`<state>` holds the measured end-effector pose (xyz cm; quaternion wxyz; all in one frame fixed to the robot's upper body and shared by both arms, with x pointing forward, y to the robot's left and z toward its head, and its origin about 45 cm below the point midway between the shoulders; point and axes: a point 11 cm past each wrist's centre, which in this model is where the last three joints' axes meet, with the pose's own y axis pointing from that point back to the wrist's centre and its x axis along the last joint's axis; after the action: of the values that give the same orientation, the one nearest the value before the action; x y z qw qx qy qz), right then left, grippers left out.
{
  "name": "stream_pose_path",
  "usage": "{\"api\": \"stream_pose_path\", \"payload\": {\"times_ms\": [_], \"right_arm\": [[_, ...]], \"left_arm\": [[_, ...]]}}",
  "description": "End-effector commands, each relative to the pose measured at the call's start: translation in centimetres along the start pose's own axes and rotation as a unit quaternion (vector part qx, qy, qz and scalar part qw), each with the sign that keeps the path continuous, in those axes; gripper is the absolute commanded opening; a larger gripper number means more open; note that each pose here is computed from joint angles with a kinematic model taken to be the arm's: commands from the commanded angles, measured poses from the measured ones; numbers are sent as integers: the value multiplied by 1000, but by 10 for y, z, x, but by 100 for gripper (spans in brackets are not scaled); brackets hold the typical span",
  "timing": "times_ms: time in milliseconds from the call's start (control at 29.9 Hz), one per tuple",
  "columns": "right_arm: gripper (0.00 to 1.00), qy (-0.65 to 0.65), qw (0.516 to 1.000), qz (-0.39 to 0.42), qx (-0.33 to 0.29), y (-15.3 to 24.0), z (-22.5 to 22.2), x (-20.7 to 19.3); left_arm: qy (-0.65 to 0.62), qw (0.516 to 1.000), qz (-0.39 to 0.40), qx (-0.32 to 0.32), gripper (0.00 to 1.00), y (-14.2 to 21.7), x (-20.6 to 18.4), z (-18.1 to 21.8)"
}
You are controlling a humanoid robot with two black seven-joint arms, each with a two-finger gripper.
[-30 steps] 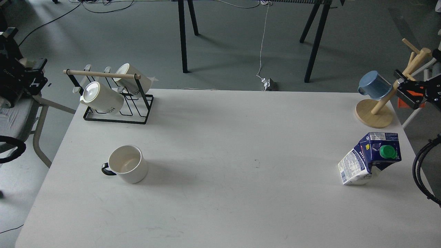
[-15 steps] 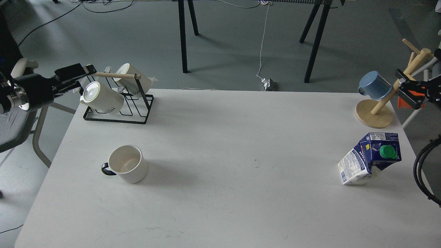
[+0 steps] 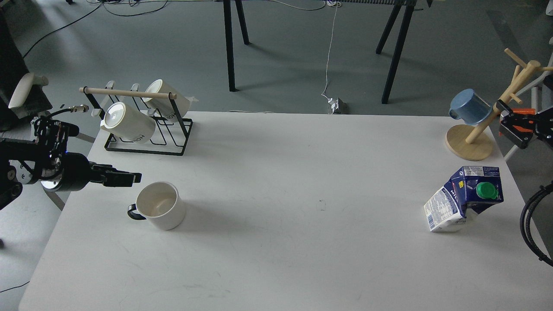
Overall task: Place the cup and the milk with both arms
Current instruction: 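Insert the left gripper into the white mug and grasp its rim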
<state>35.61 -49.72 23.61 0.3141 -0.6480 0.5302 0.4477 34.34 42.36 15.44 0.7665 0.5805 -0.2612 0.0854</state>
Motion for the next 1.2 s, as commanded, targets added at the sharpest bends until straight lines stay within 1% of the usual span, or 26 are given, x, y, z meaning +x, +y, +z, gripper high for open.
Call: {"api": "stream_pose_path", "payload": {"times_ms": [0, 201, 368, 468, 535, 736, 903, 1071, 1104, 1171], "right_arm": [[98, 0, 1000, 1, 0, 0, 0, 0], [98, -1, 1000, 4, -1, 2, 2, 3], [98, -2, 1000, 6, -1, 3, 2, 5], [98, -3, 1000, 7, -1, 4, 3, 6], [98, -3, 1000, 7, -1, 4, 3, 6], [98, -3, 1000, 9, -2, 5, 3, 7], [98, -4, 1000, 12, -2, 7, 4, 9], [98, -4, 1000, 14, -2, 8, 4, 11], [98, -4, 1000, 14, -2, 8, 4, 11], [98, -3, 1000, 14, -1, 9, 3, 10]], "left_arm": [[2, 1000, -4, -3, 99, -5, -11, 1], [4, 1000, -9, -19, 99, -19, -21, 11], [4, 999, -12, -29, 99, -28, -23, 19], [3, 999, -13, -32, 97, -31, -23, 22], [2, 999, -9, -37, 94, -33, -23, 25], [-16, 998, 28, -45, 68, -39, -18, 31], [-17, 998, 29, -50, 49, -41, -20, 34], [-18, 998, 28, -50, 25, -40, -21, 34], [-18, 998, 30, -50, 14, -40, -20, 34], [-17, 998, 39, -50, 11, -38, -16, 34]]}}
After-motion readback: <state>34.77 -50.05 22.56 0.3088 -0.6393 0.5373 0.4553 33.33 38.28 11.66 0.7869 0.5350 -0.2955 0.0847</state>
